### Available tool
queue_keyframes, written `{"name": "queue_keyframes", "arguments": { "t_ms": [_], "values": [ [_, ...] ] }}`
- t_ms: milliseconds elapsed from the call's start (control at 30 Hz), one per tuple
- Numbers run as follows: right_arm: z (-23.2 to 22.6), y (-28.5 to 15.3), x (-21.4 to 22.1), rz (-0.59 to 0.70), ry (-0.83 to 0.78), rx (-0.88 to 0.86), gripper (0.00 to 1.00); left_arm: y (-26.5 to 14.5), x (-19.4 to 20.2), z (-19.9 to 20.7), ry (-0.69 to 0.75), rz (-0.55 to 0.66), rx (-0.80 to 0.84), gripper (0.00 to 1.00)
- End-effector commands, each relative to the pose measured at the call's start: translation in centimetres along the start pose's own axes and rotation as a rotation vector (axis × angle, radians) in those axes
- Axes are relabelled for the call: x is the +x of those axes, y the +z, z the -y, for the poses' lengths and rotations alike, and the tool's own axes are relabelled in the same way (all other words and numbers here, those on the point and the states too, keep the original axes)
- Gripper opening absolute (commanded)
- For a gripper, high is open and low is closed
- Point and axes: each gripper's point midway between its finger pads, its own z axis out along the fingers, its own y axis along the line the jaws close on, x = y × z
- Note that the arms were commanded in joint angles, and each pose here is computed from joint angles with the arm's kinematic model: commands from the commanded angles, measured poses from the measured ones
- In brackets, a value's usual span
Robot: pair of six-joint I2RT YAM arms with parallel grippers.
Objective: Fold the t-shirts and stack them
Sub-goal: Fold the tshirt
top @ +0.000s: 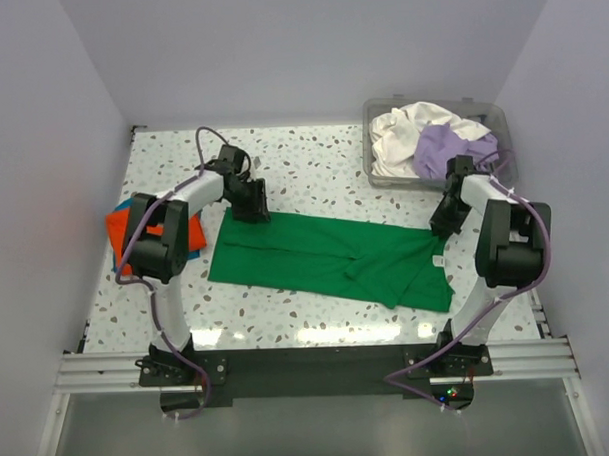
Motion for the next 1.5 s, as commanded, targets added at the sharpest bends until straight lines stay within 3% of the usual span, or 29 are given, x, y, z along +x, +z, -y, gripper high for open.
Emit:
{"name": "queue_keyframes", "arguments": {
  "t_ms": [0, 333, 400, 433, 533, 633, 967, 1167, 1300, 1467],
  "values": [
    [1.0, 0.3, -2.0, 0.055, -0.001, 0.074, 0.11, 2.3, 0.0, -2.8, -0.007, 0.01, -0.058, 0.52],
    [3.8, 0.0, -2.9, 0.078, -0.033, 0.202, 0.17, 3.6, -1.2, -4.1, -0.041, 0.035, -0.059, 0.52],
    [4.4, 0.0, -3.0, 0.086, -0.031, 0.224, 0.22, 3.7, -1.3, -4.2, -0.035, 0.034, -0.062, 0.52],
    [4.5, -0.1, -3.0, 0.086, -0.03, 0.226, 0.33, 3.7, -1.5, -4.2, -0.03, 0.036, -0.063, 0.52],
    [4.2, -0.5, -3.5, 0.096, -0.03, 0.201, 0.46, 3.3, -2.0, -3.6, -0.008, 0.053, -0.04, 0.52],
    [4.2, -1.8, -4.1, 0.123, -0.032, 0.195, 0.55, 2.9, -2.5, -2.6, 0.01, 0.069, 0.001, 0.52],
    [5.0, -8.3, -4.8, 0.224, -0.02, 0.169, 0.64, -0.1, -4.7, -0.5, 0.05, 0.132, 0.047, 0.52],
    [1.9, -9.5, -4.8, 0.218, -0.027, -0.013, 0.66, -1.5, -5.6, 0.4, 0.065, 0.16, 0.059, 0.52],
    [-0.8, -7.4, -2.8, 0.125, -0.053, -0.161, 0.62, -1.8, -5.7, 0.5, 0.065, 0.162, 0.063, 0.52],
    [-2.4, -5.2, -1.1, 0.028, -0.058, -0.238, 0.42, -1.5, -5.1, 0.5, 0.06, 0.146, 0.065, 0.52]
  ]
}}
